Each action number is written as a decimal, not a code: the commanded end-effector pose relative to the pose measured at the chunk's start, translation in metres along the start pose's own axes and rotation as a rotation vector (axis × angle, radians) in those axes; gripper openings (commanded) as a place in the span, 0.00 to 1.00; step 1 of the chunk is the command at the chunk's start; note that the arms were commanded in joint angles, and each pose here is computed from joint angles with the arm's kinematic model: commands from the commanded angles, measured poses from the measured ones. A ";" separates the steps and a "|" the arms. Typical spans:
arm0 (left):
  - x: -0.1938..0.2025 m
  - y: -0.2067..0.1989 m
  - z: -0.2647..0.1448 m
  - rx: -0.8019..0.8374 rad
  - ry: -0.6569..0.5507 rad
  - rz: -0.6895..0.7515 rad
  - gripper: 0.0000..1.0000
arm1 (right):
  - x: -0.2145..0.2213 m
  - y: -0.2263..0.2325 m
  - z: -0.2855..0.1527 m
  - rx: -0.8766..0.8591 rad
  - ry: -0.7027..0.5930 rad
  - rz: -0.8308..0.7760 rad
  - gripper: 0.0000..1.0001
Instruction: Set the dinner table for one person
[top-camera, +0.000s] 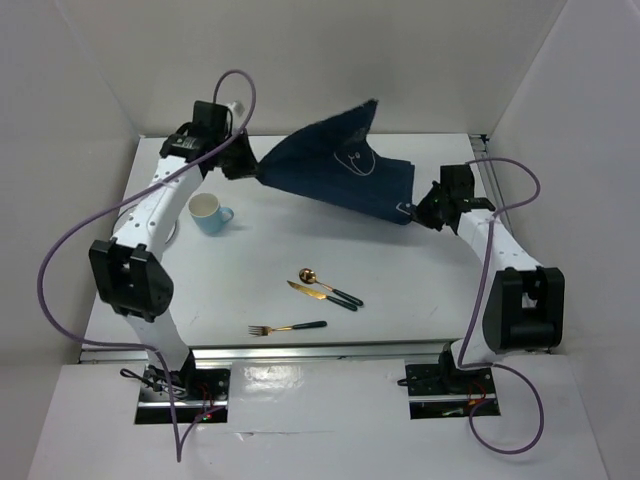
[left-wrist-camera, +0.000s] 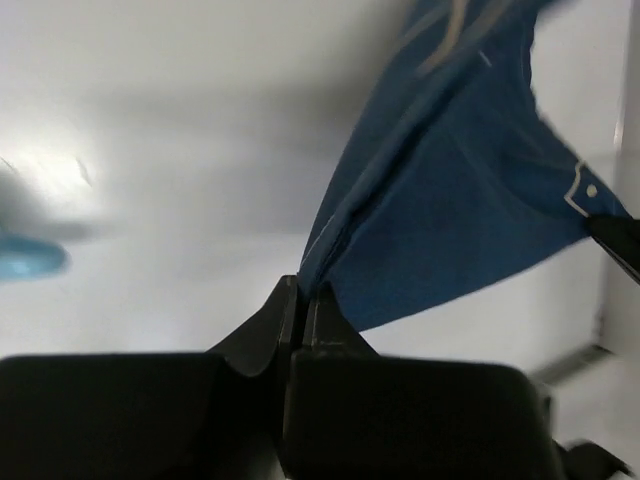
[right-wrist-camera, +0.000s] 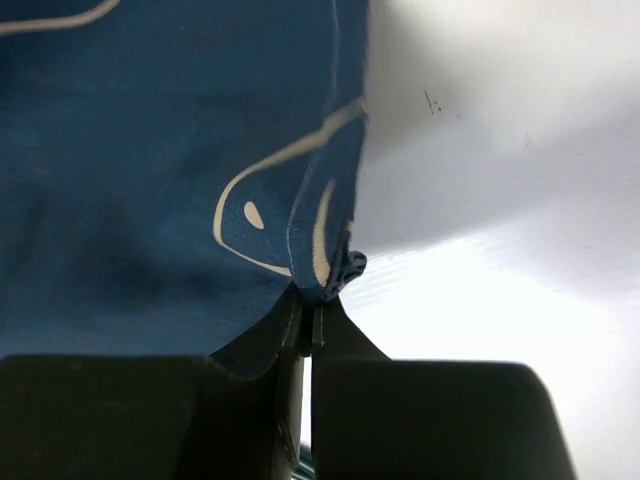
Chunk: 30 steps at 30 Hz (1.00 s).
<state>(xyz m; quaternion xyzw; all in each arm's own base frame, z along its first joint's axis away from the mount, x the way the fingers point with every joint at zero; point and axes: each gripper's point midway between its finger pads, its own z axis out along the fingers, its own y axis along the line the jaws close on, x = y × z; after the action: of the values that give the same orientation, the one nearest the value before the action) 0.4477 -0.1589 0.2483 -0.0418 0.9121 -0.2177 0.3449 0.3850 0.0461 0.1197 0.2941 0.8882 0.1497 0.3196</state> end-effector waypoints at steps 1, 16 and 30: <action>0.044 -0.031 -0.005 0.197 0.147 -0.145 0.00 | -0.020 -0.012 -0.022 0.040 -0.094 -0.003 0.00; -0.035 -0.063 -0.018 0.350 0.046 -0.177 0.00 | -0.114 0.065 -0.049 -0.111 -0.254 -0.073 0.00; -0.109 -0.058 -0.167 0.580 -0.238 -0.198 0.00 | -0.192 0.170 -0.234 -0.472 -0.583 -0.185 0.00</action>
<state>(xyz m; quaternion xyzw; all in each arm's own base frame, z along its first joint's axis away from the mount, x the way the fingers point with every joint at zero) 0.4536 -0.1322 0.4021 -0.0868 0.7932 -0.4686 0.3792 0.4543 0.0445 0.4261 0.1869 0.7534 0.2311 0.5865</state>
